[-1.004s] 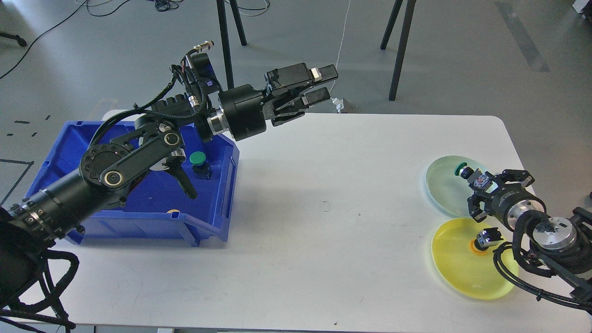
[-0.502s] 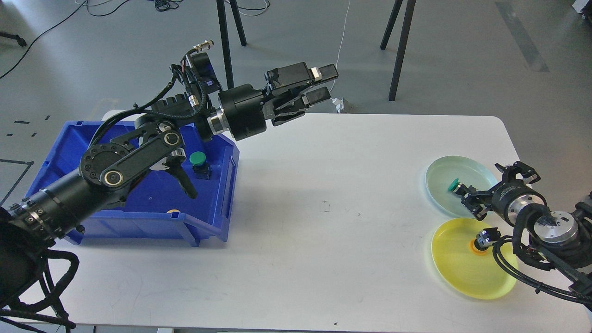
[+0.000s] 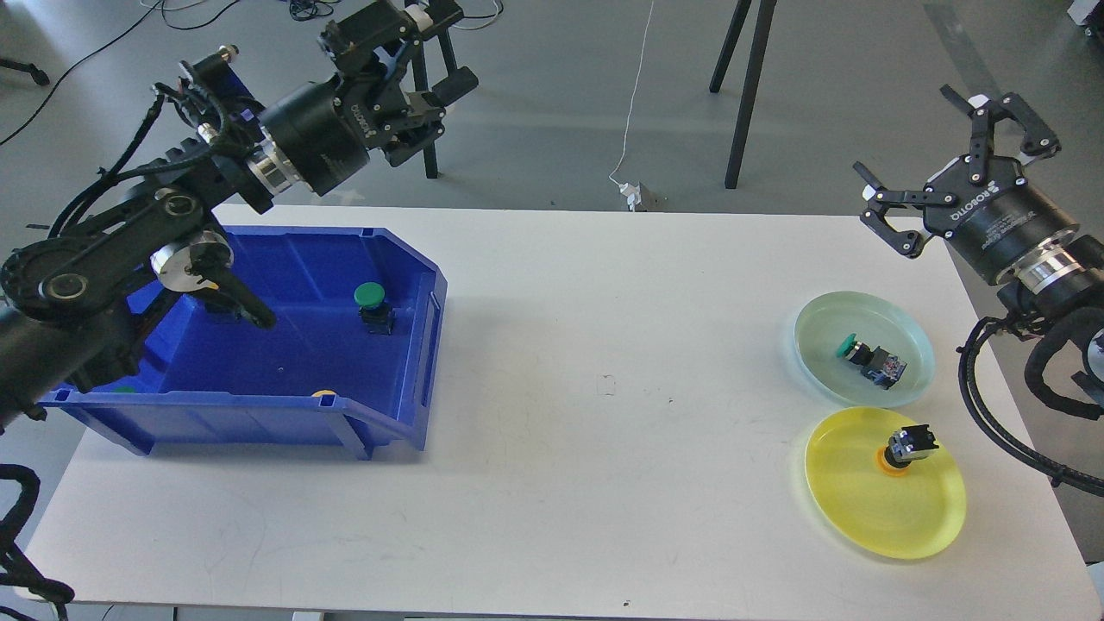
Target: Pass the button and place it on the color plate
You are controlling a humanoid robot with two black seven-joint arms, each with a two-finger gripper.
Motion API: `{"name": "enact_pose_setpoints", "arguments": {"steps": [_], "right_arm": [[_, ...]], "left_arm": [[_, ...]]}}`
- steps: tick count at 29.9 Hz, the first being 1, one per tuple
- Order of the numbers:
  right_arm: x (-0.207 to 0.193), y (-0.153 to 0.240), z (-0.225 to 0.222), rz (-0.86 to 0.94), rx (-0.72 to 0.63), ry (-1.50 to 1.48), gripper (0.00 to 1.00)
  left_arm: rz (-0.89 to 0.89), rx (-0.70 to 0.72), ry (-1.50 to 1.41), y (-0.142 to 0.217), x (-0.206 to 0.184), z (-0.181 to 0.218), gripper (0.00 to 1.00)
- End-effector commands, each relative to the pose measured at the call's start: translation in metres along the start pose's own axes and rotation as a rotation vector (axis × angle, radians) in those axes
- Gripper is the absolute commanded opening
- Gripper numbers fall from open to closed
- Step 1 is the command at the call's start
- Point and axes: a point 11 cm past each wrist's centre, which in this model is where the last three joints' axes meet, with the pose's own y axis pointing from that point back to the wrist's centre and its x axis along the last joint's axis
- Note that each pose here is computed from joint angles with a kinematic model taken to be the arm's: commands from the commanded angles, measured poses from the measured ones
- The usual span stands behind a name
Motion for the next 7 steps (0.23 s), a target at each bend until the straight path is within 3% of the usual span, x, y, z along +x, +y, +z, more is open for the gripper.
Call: {"name": "enact_pose_setpoints", "arguments": {"steps": [1,7], "right_arm": [[-0.007,-0.010,-0.009,-0.038,0.008,0.022,0.99],[-0.009,-0.019,-0.013,-0.044,0.022,0.027,0.99]], "left_arm": [[0.134,-0.023,0.105,0.034,0.028,-0.001,0.87],[0.165,-0.005,0.150,0.049,0.027,-0.017,0.88]]}}
